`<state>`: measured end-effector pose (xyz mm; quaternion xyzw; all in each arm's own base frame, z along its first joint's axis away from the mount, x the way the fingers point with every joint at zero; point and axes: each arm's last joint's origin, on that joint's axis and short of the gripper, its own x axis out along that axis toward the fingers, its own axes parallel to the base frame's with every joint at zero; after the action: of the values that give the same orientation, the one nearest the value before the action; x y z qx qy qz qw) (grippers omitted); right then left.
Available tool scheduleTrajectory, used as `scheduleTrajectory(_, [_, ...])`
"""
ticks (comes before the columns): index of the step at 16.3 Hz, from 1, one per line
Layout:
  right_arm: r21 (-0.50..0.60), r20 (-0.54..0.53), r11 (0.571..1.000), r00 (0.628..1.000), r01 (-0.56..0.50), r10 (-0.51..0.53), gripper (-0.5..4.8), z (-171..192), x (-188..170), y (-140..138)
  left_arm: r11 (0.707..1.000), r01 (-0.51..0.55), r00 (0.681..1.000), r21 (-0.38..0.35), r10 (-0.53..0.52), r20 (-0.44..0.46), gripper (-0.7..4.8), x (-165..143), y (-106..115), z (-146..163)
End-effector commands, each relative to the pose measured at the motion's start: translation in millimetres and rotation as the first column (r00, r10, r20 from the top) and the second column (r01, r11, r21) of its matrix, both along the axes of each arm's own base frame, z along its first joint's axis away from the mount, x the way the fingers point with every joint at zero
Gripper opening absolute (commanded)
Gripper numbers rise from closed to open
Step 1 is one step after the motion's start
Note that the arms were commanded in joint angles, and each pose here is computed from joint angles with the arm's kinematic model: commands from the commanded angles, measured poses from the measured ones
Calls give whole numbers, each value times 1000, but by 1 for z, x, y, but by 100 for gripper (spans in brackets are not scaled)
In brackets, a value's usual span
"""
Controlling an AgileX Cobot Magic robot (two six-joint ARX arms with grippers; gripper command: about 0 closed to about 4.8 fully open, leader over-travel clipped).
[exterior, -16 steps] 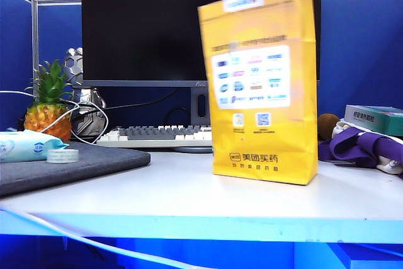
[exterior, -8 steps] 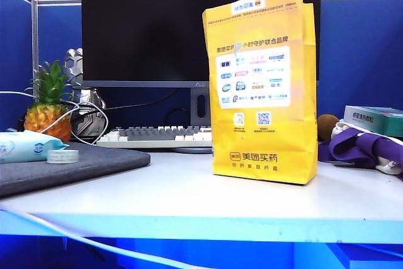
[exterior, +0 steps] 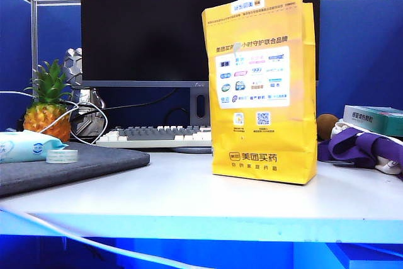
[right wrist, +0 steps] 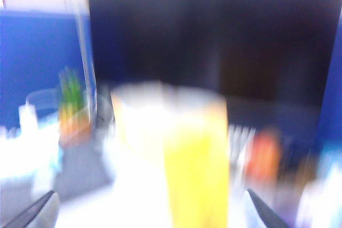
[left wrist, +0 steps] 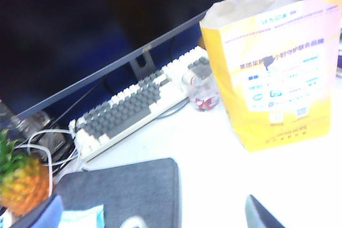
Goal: Pick up the green apple and throw it into the yellow paper bag.
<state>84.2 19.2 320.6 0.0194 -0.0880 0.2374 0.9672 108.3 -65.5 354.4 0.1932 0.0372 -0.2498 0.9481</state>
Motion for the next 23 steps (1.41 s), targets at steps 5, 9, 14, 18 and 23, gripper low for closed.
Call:
scheduleTrajectory(5, [85,-131,989,985,125,-113,479,-91,30,0,999,16,1000,-35,-17,-23,479,10,-7,-14])
scheduleTrajectory(9, [104,-75,988,992,111,-103,479,-94,30,0,979,140,990,-149,-136,39,479,17,-16,-43])
scheduleTrajectory(14, [103,-85,989,991,111,-102,479,-96,30,0,985,1,1000,-170,-7,-30,479,24,-16,-108])
scheduleTrajectory(18, [97,-106,989,989,110,-100,479,-98,30,0,933,-284,959,-220,281,-45,479,27,-8,-127])
scheduleTrajectory(23, [93,-124,989,987,113,-101,479,-100,31,0,924,-299,954,-238,283,-101,479,26,-8,-131])
